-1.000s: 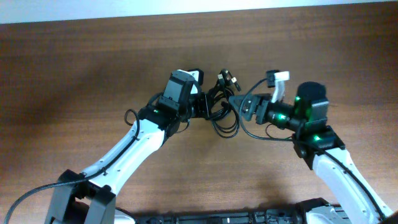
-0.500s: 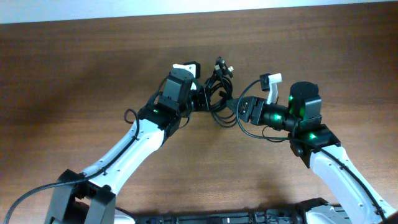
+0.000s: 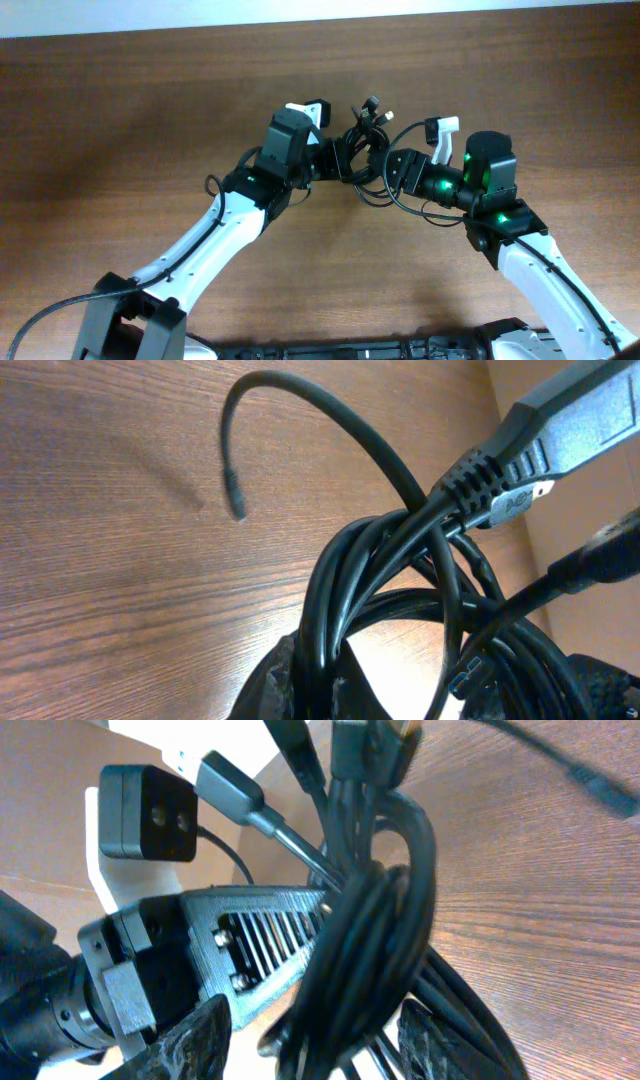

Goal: Untangle cables

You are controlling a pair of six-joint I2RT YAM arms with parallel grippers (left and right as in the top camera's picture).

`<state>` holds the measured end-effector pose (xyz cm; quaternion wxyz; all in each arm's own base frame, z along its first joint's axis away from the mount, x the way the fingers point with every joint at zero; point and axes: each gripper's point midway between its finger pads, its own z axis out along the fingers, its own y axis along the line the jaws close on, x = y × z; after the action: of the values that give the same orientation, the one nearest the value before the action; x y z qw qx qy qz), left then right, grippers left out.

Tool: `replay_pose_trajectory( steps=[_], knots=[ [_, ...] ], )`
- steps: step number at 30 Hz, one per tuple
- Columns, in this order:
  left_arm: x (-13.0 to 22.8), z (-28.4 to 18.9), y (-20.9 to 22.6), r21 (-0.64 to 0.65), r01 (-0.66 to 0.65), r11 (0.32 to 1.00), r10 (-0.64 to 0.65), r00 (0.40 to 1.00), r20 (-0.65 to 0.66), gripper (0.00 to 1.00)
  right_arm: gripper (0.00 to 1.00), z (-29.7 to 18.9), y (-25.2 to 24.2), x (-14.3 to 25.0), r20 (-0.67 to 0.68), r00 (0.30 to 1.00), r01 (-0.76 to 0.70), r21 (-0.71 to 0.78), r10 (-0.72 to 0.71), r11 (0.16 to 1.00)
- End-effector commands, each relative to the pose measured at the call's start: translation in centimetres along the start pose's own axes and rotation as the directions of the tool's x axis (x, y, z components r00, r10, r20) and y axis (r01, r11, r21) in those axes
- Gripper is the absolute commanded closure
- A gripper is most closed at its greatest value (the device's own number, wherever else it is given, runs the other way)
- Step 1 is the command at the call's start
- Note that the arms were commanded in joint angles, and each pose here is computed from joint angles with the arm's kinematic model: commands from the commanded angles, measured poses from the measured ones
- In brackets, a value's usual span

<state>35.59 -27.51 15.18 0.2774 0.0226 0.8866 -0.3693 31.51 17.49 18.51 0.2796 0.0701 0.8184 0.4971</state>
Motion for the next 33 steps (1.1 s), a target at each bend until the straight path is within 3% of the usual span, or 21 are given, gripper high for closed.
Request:
replay_pose_trajectory(
  steps=[1, 6, 10, 12, 15, 17, 23, 27, 31, 33],
  knots=[
    [-0.2, -0.3, -2.0, 0.059, -0.016, 0.998, 0.016, 1.0, 0.001, 1.0, 0.47, 0.1, 0.5, -0.2, 0.0, 1.0, -0.012, -0.011, 0.012, 1.0],
    [-0.1, -0.2, -2.5, 0.075, -0.022, 0.997, 0.022, 1.0, 0.0, 1.0, 0.6, 0.2, -0.3, 0.1, -0.006, 0.999, -0.036, 0.021, 0.037, 0.999],
    [0.1, -0.3, -3.0, 0.102, -0.025, 0.995, 0.026, 1.0, -0.012, 1.0, 0.83, 0.4, -1.4, 0.4, -0.012, 0.998, -0.064, 0.059, 0.064, 0.996],
    [-0.1, -0.2, -2.0, 0.048, -0.017, 0.999, 0.017, 1.0, 0.004, 1.0, 0.96, 0.4, -2.0, 0.8, -0.025, 0.996, -0.083, 0.082, 0.086, 0.993],
    [-0.6, -0.7, 1.0, -0.052, 0.01, 0.999, -0.01, 1.0, 0.012, 1.0, 0.96, -0.2, -5.4, 1.8, -0.006, 0.988, -0.148, 0.241, 0.154, 0.959],
    [-1.2, -1.4, 3.1, -0.093, 0.048, 0.995, -0.047, 0.999, 0.015, 1.0, 0.96, -0.5, -6.4, 2.2, -0.02, 0.993, -0.104, 0.29, 0.114, 0.951],
    [-2.4, -2.9, 3.1, 0.065, -0.05, 0.997, 0.052, 0.998, -0.026, 1.0, 0.96, -0.6, -6.7, 2.7, -0.062, 0.998, -0.012, 0.301, 0.032, 0.954],
    [-4.6, -4.0, 2.3, 0.158, -0.134, 0.978, 0.129, 0.991, 0.04, 1.0, 0.96, -0.8, -7.1, 3.4, -0.111, 0.994, 0.057, 0.309, -0.024, 0.949],
    [-6.0, -4.0, 4.3, 0.046, -0.178, 0.983, 0.173, 0.98, 0.101, 0.88, 0.96, -0.9, -7.3, 3.6, -0.127, 0.991, 0.08, 0.312, -0.042, 0.947],
    [-5.9, -4.0, 5.8, -0.034, -0.155, 0.987, 0.158, 0.983, 0.098, 0.89, 0.96, -0.9, -7.3, 3.7, -0.128, 0.991, 0.082, 0.313, -0.043, 0.946]
  ],
)
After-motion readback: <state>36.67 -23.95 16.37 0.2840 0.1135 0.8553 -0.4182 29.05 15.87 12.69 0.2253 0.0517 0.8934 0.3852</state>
